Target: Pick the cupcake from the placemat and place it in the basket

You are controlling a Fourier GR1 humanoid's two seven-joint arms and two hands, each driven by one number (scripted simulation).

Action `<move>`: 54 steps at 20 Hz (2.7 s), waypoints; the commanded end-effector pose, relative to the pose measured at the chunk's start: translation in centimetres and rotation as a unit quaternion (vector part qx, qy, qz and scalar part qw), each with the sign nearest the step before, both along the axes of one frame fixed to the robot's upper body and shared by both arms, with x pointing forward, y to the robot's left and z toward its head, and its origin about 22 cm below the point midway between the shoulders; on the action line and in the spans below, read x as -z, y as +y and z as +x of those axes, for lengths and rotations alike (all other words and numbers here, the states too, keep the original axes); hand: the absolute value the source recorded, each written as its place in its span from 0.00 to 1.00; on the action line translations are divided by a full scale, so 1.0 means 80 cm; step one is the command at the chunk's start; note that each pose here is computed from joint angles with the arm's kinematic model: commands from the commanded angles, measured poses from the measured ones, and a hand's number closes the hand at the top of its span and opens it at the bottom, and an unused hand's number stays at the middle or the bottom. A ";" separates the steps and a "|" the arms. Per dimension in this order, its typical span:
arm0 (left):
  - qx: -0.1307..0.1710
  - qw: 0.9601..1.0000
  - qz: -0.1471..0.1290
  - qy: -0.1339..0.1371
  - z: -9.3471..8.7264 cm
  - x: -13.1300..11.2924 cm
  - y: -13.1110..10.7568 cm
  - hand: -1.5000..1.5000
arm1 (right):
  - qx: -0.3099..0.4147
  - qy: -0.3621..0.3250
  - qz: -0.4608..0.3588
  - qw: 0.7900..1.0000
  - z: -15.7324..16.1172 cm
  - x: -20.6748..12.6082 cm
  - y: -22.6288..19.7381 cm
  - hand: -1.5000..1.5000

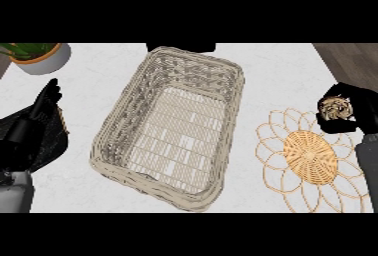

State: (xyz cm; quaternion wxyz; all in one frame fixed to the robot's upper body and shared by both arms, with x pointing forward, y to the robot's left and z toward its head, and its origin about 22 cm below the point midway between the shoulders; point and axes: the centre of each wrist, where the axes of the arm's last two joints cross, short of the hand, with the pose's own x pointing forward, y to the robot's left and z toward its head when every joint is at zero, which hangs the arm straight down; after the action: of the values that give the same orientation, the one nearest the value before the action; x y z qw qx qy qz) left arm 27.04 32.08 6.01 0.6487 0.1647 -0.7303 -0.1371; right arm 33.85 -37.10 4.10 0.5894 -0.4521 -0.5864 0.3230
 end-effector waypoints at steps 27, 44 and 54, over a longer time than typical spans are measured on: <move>0.059 0.998 -0.004 -0.021 0.021 0.002 -0.028 0.50 | -0.078 -0.039 0.159 0.983 -0.060 -0.368 0.373 1.00; 0.042 0.999 -0.004 -0.015 0.017 -0.007 -0.015 0.50 | -0.039 0.097 -0.040 0.994 -0.024 -0.326 0.401 1.00; 0.052 0.999 0.001 -0.016 0.018 -0.015 -0.032 0.50 | -0.092 0.155 0.023 0.983 -0.017 -0.314 0.413 0.00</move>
State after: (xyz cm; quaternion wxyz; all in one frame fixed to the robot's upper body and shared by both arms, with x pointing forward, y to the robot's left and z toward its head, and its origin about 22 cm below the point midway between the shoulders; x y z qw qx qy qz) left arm 28.38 29.69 7.68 0.6274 0.1300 -0.7498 -0.1654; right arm 32.72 -5.07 28.91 0.6118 -0.3156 -0.5841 0.4300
